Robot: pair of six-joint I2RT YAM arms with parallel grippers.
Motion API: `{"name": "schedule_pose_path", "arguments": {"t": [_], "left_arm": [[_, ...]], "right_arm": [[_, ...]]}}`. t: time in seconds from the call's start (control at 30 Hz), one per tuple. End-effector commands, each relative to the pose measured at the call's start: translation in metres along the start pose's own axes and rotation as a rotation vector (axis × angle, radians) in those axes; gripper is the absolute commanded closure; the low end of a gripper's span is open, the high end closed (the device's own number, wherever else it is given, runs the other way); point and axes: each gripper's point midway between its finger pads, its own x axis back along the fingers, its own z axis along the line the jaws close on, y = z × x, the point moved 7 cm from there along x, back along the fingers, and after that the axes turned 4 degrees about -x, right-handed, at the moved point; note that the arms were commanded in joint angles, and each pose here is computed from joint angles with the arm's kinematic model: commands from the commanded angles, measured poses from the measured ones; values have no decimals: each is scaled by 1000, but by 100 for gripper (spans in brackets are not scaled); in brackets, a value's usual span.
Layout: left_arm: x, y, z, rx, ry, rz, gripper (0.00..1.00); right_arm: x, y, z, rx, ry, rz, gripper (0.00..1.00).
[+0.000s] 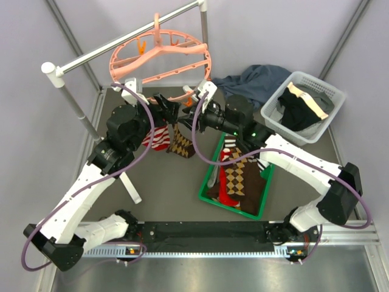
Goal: Clip the socks to the hanger
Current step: Clamp the sock onto the hanger.
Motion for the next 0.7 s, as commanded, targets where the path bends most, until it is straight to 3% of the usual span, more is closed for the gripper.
{"name": "schedule_pose_path", "arguments": {"t": [0.0,0.23,0.43,0.67], "left_arm": [[6,13,4,10,38,-75,16],[8,14,10,-9,88,-89,13],[10,17,8,-14,77,-91,12],[14,19,9,-21,83,-93,12]], "right_arm": [[10,17,-4,-6,-15,-102,56],[23,9,-30,-10,-33,-138,53],[21,11,-40,46,17,-163,43],[7,18,-40,77,156,-168,39]]}}
